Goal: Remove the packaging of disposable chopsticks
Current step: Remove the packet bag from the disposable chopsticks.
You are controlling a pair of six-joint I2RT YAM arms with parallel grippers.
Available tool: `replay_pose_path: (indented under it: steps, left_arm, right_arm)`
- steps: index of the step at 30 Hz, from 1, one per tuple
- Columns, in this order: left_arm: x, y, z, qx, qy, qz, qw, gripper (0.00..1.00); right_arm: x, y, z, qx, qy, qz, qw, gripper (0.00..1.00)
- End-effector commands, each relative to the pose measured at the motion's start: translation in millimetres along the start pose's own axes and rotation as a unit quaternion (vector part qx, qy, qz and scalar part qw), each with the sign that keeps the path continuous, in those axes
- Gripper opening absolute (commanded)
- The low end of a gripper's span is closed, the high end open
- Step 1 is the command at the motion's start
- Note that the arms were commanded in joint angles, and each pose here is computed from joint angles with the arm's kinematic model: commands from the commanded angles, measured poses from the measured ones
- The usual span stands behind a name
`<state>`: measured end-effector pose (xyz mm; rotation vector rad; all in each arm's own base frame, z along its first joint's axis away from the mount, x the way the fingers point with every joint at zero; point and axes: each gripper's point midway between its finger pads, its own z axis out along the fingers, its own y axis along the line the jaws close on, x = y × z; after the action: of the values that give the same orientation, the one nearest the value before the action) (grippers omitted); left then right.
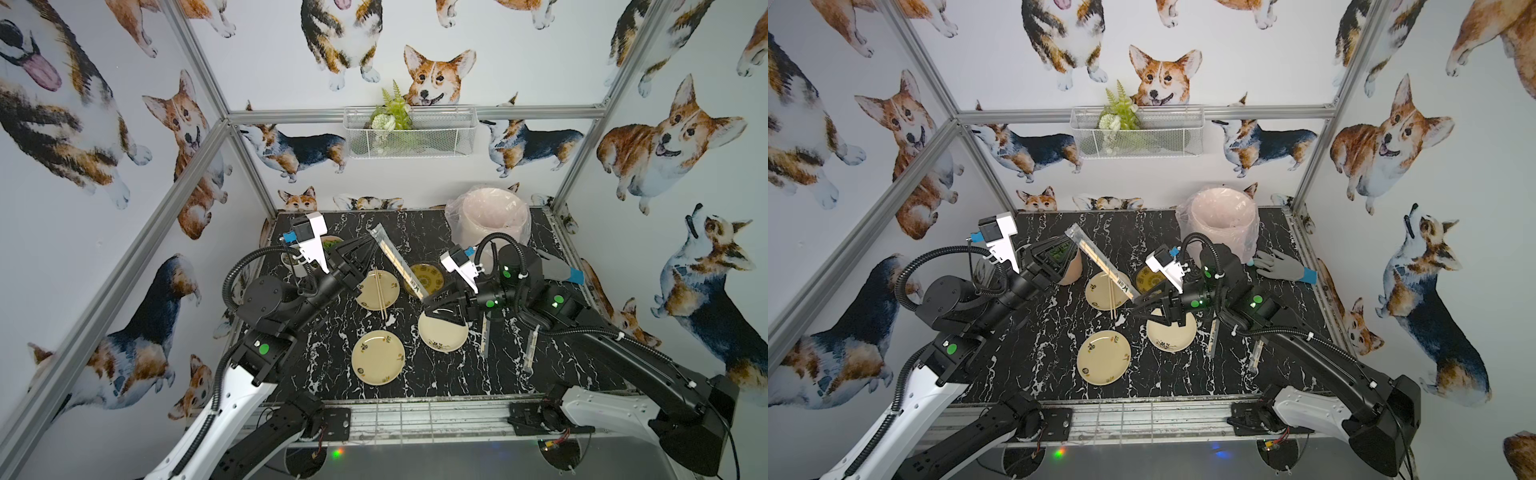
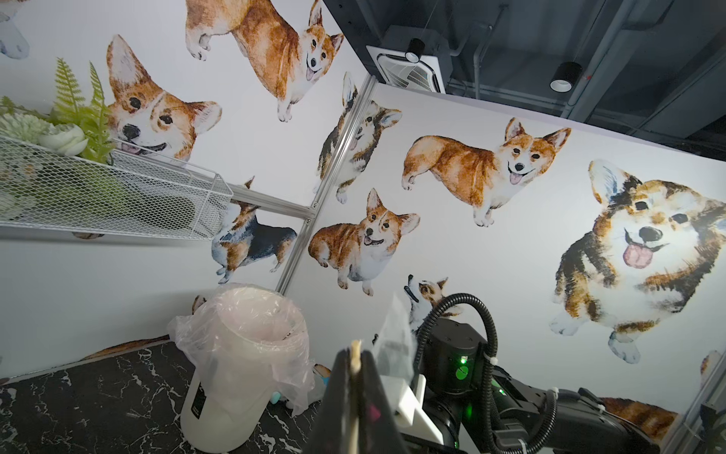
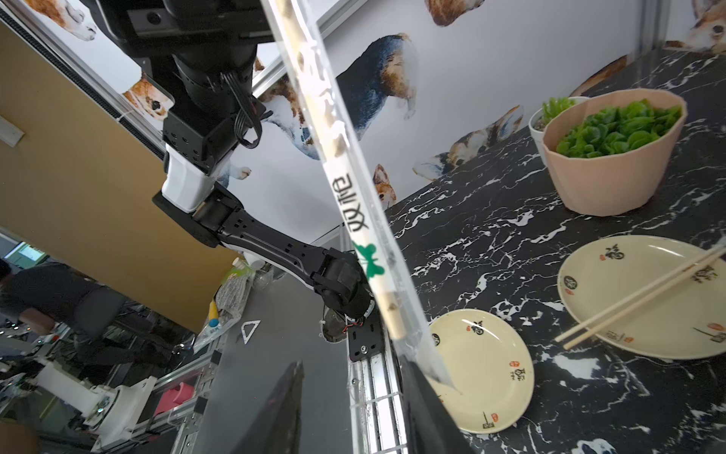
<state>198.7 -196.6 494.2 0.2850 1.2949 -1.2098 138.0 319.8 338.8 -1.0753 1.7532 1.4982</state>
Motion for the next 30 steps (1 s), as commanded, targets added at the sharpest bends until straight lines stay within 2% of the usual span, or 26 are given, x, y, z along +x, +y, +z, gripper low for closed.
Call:
replay_pose_path:
  steps: [1, 5, 7, 10, 23, 29, 30]
  left_arm:
    - [-5, -1, -1, -0.004, -0.005, 0.0, 1.0, 0.0]
    - [-5, -2, -1, 0.001, -0.005, -0.003, 1.0, 0.0]
    - [-5, -3, -1, 0.004, -0.006, -0.005, 1.0, 0.0]
    - [-6, -5, 0, 0.01, -0.006, -0.008, 1.0, 0.0]
    - [-9, -8, -1, 0.016, -0.014, -0.012, 1.0, 0.0]
    - [-11, -7, -3, 0.012, -0.02, -0.01, 1.0, 0.0]
    - [-11, -7, -3, 0.011, -0.02, -0.01, 1.0, 0.0]
  right_arm:
    - [-6, -13, -7, 0.058, -0.023, -0.042, 0.997, 0.45]
    - [-9, -18, -15, 0.092, -0.036, -0.077, 0.992, 0.53]
    - [-10, -16, -13, 0.086, -0.032, -0.084, 0.992, 0.62]
    - [-12, -11, -9, 0.063, -0.025, -0.085, 0.994, 0.62]
    - [-3, -2, 7, 0.008, 0.008, -0.071, 0.997, 0.28]
    - [1, -4, 5, 0.018, 0.009, -0.072, 0.997, 0.0]
    - [2, -5, 5, 0.021, 0.009, -0.071, 0.997, 0.0]
